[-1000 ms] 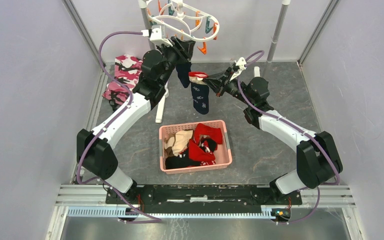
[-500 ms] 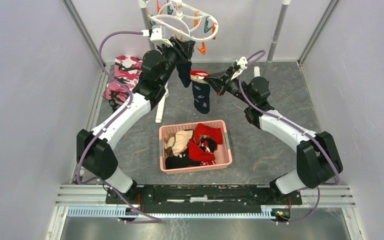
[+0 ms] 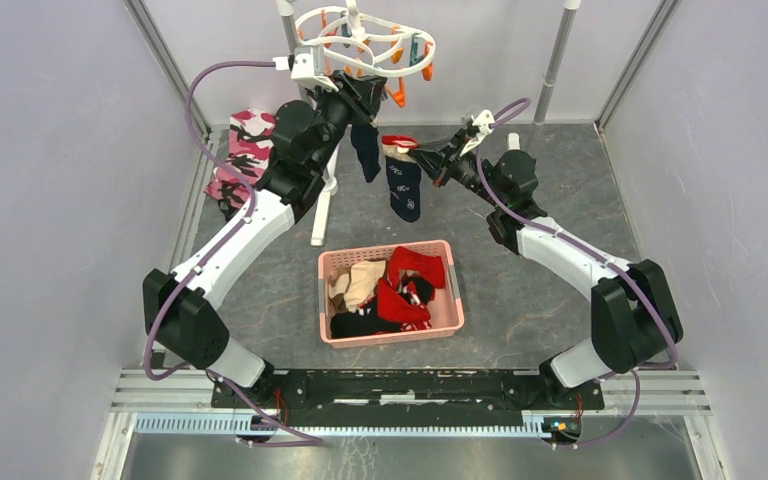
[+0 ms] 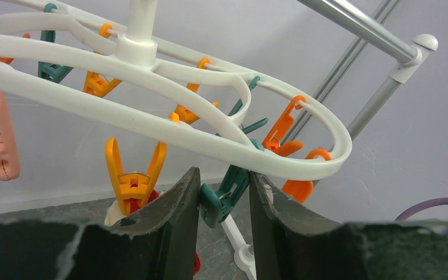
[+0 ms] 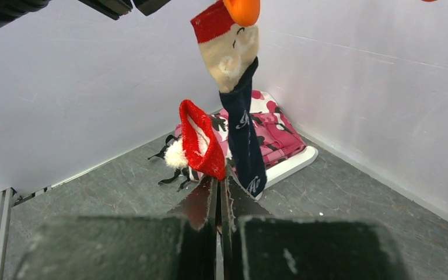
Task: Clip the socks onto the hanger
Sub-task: Open the clamp at the hanger.
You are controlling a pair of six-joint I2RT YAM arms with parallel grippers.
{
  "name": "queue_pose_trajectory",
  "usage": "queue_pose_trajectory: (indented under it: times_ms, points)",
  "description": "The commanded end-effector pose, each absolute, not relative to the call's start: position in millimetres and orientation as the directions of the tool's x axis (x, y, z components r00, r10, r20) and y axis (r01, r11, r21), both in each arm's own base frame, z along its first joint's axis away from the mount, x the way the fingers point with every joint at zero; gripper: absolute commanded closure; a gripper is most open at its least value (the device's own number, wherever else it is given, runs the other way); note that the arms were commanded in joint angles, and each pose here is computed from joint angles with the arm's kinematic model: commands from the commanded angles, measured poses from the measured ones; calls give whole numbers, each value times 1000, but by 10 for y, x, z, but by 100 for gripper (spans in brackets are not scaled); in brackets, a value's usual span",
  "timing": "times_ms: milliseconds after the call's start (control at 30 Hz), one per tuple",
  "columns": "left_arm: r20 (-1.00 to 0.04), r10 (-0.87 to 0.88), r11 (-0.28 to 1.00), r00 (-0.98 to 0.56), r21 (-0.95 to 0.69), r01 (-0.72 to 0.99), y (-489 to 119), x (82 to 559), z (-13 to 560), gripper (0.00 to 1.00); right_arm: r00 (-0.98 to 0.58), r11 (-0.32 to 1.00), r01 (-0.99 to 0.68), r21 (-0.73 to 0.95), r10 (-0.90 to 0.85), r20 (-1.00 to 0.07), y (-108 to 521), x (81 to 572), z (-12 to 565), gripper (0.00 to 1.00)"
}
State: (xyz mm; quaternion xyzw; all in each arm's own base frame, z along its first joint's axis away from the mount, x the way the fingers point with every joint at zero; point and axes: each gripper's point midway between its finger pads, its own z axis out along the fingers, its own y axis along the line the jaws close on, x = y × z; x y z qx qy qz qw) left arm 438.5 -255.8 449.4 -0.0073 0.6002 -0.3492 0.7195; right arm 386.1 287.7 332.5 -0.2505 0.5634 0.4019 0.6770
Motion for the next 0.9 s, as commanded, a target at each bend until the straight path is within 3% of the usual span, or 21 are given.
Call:
queue_pose_trajectory:
  times_ms: [0,167,500,867]
  points:
    - [-829,-555,734,66,-451,508,-2519,4300,4706,65,101,574,-815,84,283,-954,2846,3936,3565,100]
    - [-830,-554,730,63,-449,515,-2528,4285,4714,90,107,573,-815,83,290,-951,2861,3978,3616,100]
    - [-829,-555,733,67,-449,510,-2497,4255,4729,90,98,629,-756,180,380,-920,2795,4201,3724,100]
    - [-826,-561,731,65,-456,508,-2493,4265,4726,89,120,651,-738,177,386,-915,2832,4326,3800,100]
